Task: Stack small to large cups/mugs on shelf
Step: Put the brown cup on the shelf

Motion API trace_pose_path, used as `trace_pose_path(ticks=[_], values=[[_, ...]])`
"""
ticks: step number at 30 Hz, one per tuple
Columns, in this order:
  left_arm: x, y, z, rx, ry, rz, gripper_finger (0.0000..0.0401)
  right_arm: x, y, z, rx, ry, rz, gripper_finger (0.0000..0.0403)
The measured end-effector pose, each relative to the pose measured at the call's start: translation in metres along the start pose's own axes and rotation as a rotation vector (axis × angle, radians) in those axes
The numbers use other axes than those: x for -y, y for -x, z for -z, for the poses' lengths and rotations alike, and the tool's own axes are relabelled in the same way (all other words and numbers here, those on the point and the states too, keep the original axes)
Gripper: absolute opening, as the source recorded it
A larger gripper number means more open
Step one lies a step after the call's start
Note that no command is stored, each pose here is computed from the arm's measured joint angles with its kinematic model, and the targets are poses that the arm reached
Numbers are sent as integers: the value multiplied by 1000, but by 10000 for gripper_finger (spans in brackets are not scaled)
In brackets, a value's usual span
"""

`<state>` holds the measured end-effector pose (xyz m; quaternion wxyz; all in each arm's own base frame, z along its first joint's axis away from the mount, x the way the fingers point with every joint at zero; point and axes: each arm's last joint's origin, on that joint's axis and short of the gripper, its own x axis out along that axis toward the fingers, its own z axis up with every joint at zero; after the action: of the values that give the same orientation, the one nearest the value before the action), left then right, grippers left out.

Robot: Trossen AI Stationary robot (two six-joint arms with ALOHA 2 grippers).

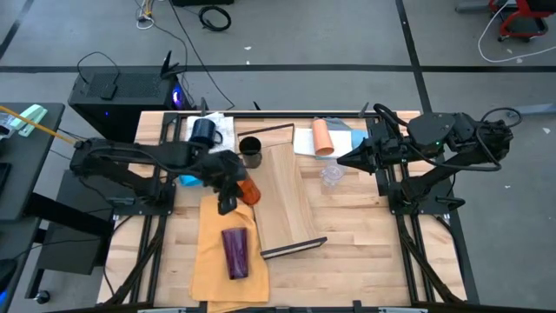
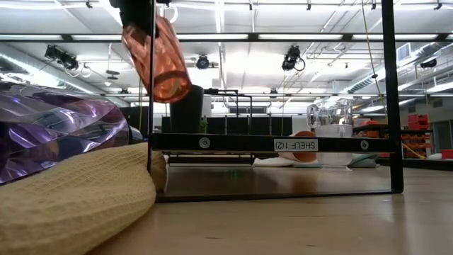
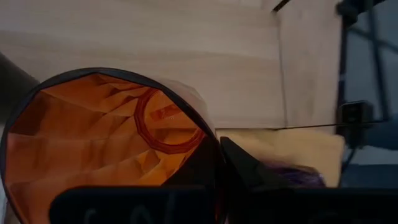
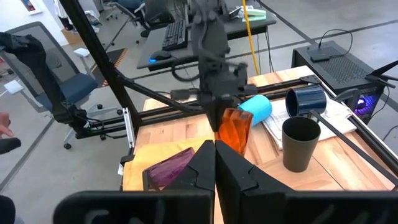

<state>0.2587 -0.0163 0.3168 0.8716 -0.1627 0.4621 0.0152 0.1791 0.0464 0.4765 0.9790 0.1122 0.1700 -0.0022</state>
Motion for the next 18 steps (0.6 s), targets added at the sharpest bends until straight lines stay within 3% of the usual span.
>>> trace_pose_path(ticks=[9, 14, 18], values=[[12, 3, -35, -104, -47, -179, 13, 0, 0, 0, 0, -13, 0, 9], [19, -4, -61, -119, -92, -184, 13, 0, 0, 0, 0, -13, 0, 9], [19, -26, -64, -218, -133, -198, 13, 0, 0, 0, 0, -13, 0, 9]])
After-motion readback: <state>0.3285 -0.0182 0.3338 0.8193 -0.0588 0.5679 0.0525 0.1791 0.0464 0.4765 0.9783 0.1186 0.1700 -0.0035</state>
